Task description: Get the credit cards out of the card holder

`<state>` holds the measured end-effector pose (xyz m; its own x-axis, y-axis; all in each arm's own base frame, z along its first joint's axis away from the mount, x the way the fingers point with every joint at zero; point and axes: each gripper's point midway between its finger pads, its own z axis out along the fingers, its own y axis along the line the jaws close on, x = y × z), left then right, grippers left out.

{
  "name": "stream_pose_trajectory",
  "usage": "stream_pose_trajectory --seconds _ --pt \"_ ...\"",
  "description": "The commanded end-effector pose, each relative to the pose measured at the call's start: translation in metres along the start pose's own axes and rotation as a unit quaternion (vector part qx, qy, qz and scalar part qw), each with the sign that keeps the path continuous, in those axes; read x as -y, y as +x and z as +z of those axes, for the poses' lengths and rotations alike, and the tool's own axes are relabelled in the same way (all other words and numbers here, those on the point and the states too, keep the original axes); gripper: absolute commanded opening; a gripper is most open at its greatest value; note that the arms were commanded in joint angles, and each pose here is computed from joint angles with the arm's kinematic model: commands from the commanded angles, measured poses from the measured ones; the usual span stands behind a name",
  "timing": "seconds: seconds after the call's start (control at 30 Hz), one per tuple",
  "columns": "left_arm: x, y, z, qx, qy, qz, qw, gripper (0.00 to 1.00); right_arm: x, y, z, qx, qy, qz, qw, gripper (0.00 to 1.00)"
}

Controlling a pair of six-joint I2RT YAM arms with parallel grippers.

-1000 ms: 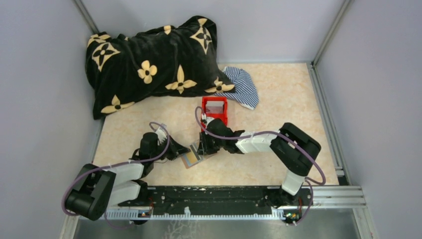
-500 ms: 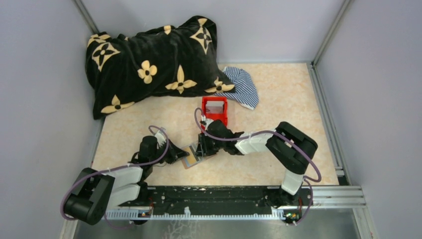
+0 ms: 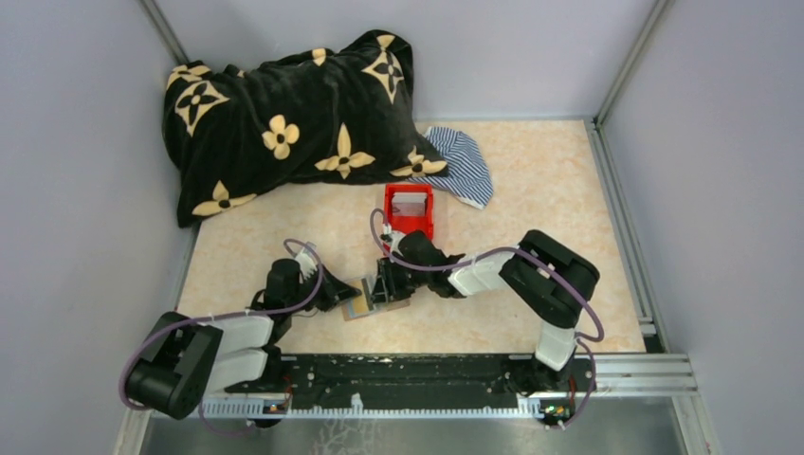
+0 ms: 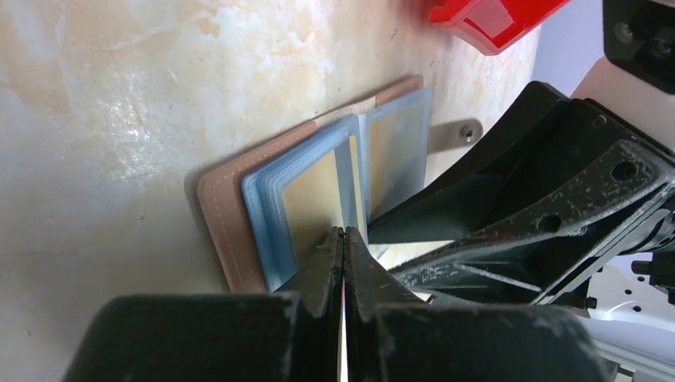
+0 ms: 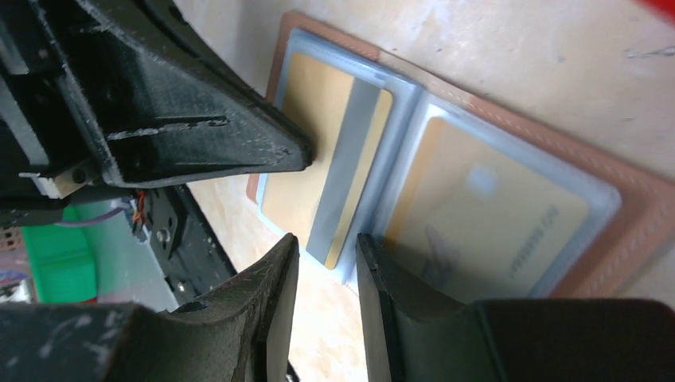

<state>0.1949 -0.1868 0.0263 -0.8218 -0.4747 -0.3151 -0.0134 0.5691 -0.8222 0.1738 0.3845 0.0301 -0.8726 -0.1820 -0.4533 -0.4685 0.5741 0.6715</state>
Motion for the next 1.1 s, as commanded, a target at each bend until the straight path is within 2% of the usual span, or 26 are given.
stream_pose_trajectory --seconds 0.0,0.33,0.57,0.63,0.73,0.83,0.97,1.07 --pt "-0.032 0.017 -0.002 -0.022 -0.053 -0.004 0.998 0.00 -0.017 0.015 0.004 -0.027 -0.064 0.000 0.998 0.34" --pt "-0.036 0.018 -0.003 -0.020 -0.060 -0.002 0.998 0.00 -0.029 0.023 0.015 -0.039 -0.129 0.041 0.990 0.35" --pt "-0.018 0.001 -0.002 -0.003 -0.045 0.035 0.998 0.01 -0.030 0.002 -0.003 -0.009 -0.078 0.000 0.997 0.34" --pt "-0.001 -0.013 -0.002 0.009 -0.033 0.061 0.998 0.10 -0.031 -0.008 -0.014 0.007 -0.058 -0.016 0.998 0.33" --pt "0.020 -0.032 -0.005 0.021 -0.030 0.099 0.994 0.33 -0.032 -0.024 -0.035 0.035 -0.030 -0.030 0.998 0.34" --pt "0.033 -0.045 -0.006 0.025 -0.030 0.128 0.991 0.45 -0.019 -0.032 -0.048 0.050 0.016 -0.030 0.998 0.34" --pt "0.034 -0.046 -0.001 0.013 -0.034 0.140 0.990 0.44 0.002 -0.027 -0.058 0.049 0.061 -0.018 0.997 0.35" --pt "0.031 -0.043 0.002 0.008 -0.035 0.140 0.989 0.43 0.012 -0.015 -0.060 0.036 0.075 -0.008 0.996 0.41"
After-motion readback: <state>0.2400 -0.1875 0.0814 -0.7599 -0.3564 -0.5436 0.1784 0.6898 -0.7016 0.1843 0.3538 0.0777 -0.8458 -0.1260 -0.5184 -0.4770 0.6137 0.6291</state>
